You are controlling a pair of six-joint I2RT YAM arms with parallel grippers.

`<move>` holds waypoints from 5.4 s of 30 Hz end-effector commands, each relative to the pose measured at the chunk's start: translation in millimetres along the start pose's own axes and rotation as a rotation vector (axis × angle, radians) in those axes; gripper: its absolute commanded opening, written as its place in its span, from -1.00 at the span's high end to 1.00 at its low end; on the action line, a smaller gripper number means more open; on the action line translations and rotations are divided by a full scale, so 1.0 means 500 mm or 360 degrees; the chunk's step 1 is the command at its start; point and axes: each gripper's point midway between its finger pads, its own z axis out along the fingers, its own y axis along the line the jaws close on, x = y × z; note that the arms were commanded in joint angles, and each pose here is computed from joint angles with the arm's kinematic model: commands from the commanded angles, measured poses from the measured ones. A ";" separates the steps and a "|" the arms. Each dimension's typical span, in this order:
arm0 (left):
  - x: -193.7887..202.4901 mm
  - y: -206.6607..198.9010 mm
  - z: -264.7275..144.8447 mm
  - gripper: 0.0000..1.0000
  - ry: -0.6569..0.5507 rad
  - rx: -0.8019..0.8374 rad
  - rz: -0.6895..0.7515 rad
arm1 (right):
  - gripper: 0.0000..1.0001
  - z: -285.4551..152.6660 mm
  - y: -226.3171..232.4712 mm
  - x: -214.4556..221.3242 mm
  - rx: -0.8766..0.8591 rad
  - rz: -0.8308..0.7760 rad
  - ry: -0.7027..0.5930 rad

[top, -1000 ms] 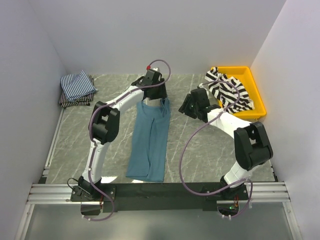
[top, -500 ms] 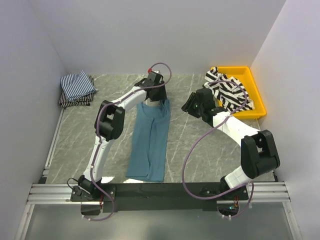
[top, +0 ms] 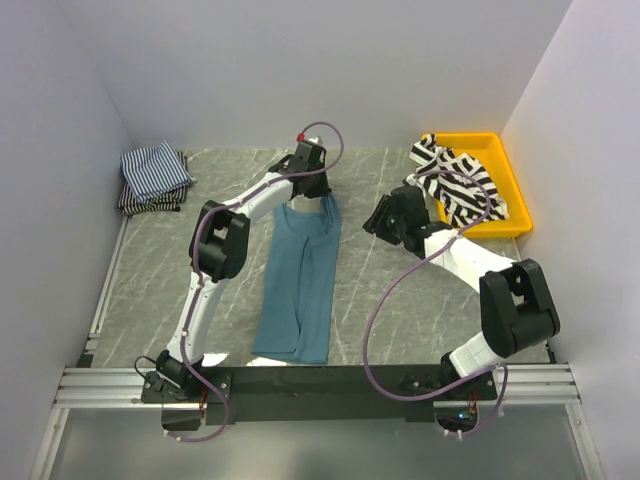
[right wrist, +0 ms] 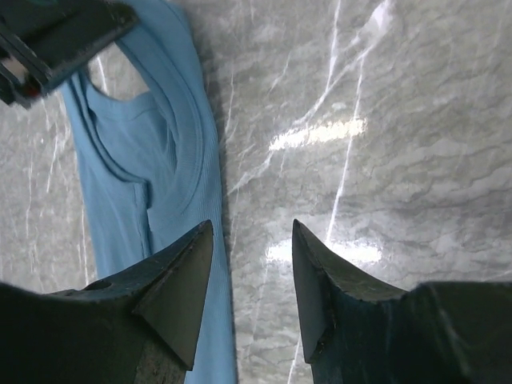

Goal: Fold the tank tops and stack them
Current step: Fold the tank top

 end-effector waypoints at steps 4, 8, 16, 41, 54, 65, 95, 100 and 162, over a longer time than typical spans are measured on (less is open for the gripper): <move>-0.087 -0.053 -0.030 0.92 -0.0172 0.0164 -0.0007 | -0.03 -0.012 0.065 0.061 -0.0139 -0.0091 0.0038; -0.102 -0.055 -0.042 0.99 -0.0216 0.0212 -0.0004 | -0.03 -0.014 0.098 0.128 -0.0137 -0.0183 0.0084; -0.124 -0.022 -0.055 0.99 -0.0262 0.0267 -0.0051 | -0.03 -0.034 0.126 0.239 -0.0180 -0.0267 0.0200; -0.193 0.041 -0.056 0.99 -0.0356 0.0293 -0.0110 | 0.00 -0.131 0.098 0.569 -0.0043 -0.0530 0.0553; -0.204 0.069 -0.014 0.99 -0.0359 0.0369 -0.0155 | 0.00 -0.131 0.081 0.594 -0.0014 -0.0530 0.0610; -0.205 0.090 -0.005 0.48 -0.0383 0.0368 -0.0205 | -0.08 -0.148 0.098 0.559 -0.0039 -0.0519 0.0540; 0.452 0.302 -0.571 -0.01 0.0029 -0.0582 -0.0709 | -0.15 -0.264 0.016 0.491 -0.0221 -0.0233 0.0506; 0.520 0.293 -0.610 -0.03 0.0198 -0.0518 -0.0723 | -0.15 -0.274 -0.009 0.529 -0.0231 -0.0184 0.0601; 0.695 0.298 -0.631 0.99 0.0620 -0.0482 -0.0775 | -0.13 -0.274 -0.136 0.619 0.0150 -0.0161 0.0725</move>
